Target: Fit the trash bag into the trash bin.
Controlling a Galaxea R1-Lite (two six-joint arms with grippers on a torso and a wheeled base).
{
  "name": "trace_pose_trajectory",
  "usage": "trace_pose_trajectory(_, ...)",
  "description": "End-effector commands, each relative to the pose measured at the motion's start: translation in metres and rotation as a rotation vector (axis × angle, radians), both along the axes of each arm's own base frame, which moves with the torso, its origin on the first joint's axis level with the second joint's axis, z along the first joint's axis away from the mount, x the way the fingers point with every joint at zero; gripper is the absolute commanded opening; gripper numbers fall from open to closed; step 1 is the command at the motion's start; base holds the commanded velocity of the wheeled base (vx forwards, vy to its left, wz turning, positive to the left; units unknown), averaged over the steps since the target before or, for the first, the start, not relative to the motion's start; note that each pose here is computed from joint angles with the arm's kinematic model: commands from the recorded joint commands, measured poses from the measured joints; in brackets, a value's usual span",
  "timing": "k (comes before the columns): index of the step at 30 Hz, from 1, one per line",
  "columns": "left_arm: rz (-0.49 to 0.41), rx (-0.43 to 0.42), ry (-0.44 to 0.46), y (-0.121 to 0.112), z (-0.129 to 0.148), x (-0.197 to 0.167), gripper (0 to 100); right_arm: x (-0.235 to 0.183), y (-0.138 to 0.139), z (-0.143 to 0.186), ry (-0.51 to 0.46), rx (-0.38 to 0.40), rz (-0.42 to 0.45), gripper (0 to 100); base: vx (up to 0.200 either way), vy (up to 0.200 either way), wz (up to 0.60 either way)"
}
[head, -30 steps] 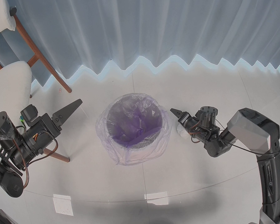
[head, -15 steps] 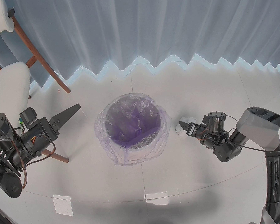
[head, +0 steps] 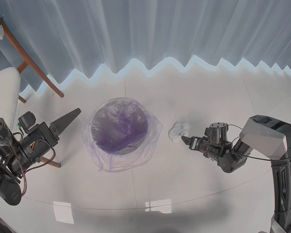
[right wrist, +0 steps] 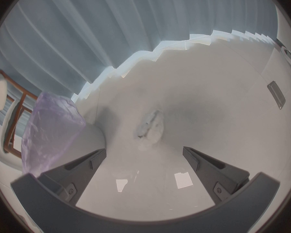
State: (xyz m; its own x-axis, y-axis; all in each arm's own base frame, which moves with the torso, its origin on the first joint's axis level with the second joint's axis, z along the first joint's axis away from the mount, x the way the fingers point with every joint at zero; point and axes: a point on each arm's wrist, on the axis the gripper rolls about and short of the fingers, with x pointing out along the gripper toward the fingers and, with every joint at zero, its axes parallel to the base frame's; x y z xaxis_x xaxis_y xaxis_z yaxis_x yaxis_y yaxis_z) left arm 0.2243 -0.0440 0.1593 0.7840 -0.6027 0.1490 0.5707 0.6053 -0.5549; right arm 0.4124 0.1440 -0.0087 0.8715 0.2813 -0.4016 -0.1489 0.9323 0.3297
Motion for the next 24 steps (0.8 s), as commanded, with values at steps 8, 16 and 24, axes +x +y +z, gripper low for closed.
trace_pose_trajectory(8,0.035,0.012,-0.051,0.006,0.009,-0.004,100,0.006,0.015,-0.031,0.028,-0.040,0.038,100,0.000,0.000,0.00)
trace_pose_trajectory(16,0.028,0.009,-0.048,0.006,0.009,-0.005,100,0.028,0.023,-0.035,0.022,-0.033,0.037,100,-0.025,0.000,0.00)
trace_pose_trajectory(24,0.025,0.010,-0.049,0.006,0.009,-0.005,100,0.043,0.029,-0.014,-0.008,0.045,0.008,100,-0.200,0.000,0.00)
